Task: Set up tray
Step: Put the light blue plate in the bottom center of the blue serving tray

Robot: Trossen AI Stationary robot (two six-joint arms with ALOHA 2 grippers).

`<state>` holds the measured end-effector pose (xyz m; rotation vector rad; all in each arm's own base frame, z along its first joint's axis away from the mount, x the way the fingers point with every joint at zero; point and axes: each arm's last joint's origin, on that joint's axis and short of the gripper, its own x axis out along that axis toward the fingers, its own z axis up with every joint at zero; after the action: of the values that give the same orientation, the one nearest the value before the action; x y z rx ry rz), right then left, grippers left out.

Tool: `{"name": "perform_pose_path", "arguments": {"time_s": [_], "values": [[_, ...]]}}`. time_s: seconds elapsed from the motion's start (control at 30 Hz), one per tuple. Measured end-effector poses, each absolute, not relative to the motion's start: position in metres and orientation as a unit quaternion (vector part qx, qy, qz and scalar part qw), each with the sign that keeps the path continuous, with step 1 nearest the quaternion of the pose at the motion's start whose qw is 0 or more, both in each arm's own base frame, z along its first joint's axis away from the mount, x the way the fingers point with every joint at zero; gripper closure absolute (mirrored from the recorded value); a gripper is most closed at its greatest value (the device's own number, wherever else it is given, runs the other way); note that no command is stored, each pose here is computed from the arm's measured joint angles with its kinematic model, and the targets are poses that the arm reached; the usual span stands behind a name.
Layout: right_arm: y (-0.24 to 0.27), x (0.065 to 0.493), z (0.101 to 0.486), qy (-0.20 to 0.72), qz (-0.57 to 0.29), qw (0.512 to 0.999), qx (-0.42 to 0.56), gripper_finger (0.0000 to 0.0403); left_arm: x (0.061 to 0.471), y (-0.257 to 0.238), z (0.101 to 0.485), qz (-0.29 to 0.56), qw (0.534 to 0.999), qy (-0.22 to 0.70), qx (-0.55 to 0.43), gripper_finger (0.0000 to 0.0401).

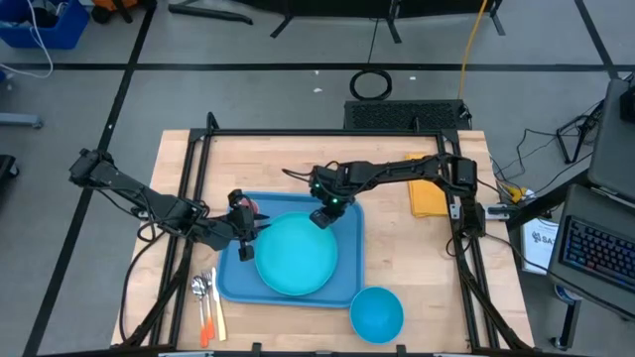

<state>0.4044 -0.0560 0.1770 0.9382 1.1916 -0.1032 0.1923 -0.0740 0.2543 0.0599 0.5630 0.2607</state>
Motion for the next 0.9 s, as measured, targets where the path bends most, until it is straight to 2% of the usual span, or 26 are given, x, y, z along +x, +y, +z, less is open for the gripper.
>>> {"name": "perform_pose_path", "arguments": {"time_s": [0.6, 0.9], "values": [[-0.0583, 0.4047, 0.1777, 0.537, -0.028, 0.729, 0.424, 0.0383, 0.1923, -0.0741, 0.2543, 0.128, 0.952, 0.277, 0.029, 0.0304], [-0.0584, 0.4052, 0.1779, 0.535, -0.021, 0.736, 0.415, 0.0333, 0.1922, -0.074, 0.2542, 0.128, 0.952, 0.278, 0.029, 0.0304]]}}
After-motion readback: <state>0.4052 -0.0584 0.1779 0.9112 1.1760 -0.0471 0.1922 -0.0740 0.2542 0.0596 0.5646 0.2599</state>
